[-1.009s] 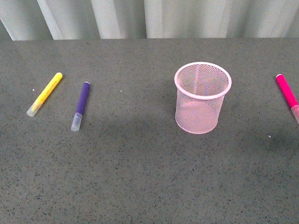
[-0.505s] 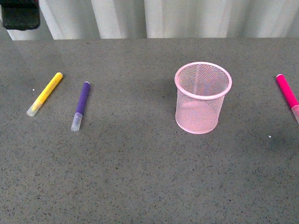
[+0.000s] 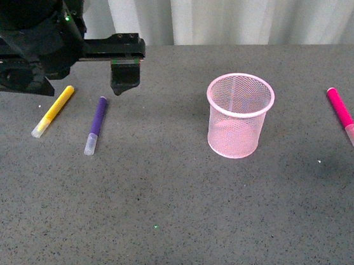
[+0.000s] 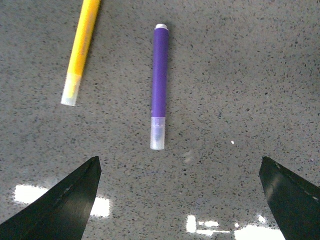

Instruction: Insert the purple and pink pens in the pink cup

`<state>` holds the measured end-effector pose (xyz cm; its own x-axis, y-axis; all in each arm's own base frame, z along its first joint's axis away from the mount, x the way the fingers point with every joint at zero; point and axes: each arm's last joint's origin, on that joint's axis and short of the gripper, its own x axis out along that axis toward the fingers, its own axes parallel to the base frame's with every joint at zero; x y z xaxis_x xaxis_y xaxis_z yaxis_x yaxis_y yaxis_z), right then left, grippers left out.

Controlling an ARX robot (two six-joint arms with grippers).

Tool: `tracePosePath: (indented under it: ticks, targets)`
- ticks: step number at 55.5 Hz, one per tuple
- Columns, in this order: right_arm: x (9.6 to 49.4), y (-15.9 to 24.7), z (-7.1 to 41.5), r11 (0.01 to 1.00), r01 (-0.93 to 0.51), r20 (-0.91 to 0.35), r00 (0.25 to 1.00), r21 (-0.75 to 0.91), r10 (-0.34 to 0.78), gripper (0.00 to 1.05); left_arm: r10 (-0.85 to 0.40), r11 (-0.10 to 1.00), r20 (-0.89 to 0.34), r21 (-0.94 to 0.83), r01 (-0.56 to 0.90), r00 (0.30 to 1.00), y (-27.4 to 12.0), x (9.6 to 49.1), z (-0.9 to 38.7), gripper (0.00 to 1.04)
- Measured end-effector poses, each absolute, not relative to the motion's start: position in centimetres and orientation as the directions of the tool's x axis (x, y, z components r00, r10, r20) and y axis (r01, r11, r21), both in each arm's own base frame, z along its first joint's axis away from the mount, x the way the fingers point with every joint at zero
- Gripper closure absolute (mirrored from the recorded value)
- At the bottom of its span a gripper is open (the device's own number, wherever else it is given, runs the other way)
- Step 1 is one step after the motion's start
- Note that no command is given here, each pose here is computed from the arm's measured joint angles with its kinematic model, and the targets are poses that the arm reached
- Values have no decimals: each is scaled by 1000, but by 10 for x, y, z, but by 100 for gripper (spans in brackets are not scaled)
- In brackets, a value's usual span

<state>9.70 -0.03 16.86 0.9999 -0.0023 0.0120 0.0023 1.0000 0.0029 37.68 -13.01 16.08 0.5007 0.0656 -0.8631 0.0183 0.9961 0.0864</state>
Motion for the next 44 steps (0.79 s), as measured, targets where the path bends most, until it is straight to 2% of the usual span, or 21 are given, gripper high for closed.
tracePosePath:
  ticks: [16,44]
  targets:
    - [97,0,169,1000,2,12,1000,3,-2,7,53,998,-892,67,16,449,-135,401,129,7]
    - [97,0,169,1000,2,12,1000,3,-2,7,45,993,-904,89,82,426,-130,433,104,7]
